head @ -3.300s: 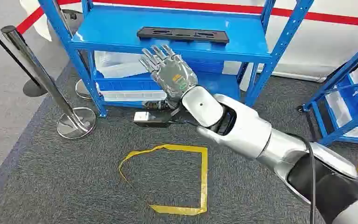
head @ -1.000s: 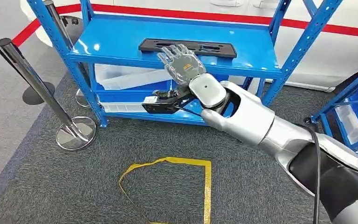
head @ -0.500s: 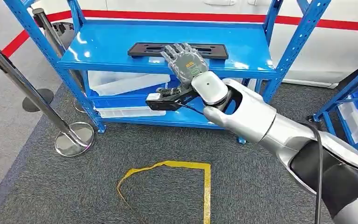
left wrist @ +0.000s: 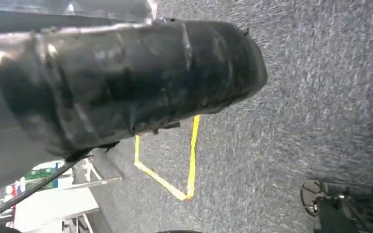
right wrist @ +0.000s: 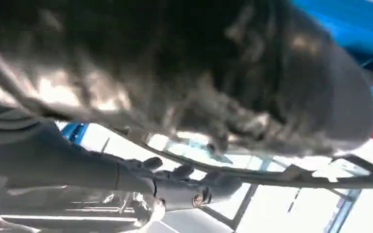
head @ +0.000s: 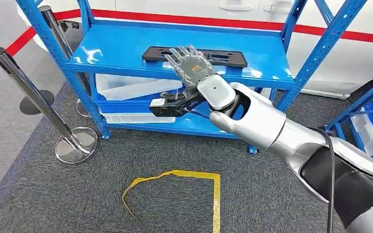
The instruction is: Take the parts from the cabinet and place them on the table.
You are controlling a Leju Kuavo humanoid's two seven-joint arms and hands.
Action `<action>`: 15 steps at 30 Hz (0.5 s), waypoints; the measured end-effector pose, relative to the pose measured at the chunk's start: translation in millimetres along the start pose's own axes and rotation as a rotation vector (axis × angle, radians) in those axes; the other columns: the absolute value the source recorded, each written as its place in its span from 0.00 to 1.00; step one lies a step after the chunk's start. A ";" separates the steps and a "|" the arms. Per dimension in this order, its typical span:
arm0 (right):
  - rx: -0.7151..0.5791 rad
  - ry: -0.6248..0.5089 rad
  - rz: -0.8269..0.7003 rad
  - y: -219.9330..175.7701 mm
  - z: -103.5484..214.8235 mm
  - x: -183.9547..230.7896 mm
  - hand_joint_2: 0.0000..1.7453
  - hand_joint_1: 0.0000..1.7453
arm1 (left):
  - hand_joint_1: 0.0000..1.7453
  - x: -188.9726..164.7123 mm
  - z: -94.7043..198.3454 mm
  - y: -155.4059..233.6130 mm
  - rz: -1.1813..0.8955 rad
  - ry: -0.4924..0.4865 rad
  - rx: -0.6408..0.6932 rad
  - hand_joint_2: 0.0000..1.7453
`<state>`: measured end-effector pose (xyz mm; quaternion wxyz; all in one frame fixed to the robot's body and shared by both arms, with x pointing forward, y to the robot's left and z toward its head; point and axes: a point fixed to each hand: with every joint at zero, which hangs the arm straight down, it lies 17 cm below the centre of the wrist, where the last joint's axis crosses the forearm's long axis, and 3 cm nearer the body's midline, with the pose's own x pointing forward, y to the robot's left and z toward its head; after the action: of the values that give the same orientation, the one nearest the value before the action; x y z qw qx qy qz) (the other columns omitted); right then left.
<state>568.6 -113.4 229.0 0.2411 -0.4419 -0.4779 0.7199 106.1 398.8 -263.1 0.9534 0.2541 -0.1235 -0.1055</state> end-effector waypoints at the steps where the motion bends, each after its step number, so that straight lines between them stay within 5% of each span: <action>1: 0.000 0.000 0.000 0.1 -0.1 -0.3 0.00 0.00 | 0.00 -0.9 0.2 -0.4 0.000 0.003 -0.001 0.00; 15: 0.005 0.001 0.004 1.4 -0.4 -0.1 0.00 0.00 | 0.00 -1.0 0.6 -1.5 0.003 0.004 -0.001 0.00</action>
<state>569.1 -113.9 227.7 0.2409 -0.4427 -0.4751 0.7213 104.7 397.5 -263.5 0.9540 0.2535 -0.1220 -0.1039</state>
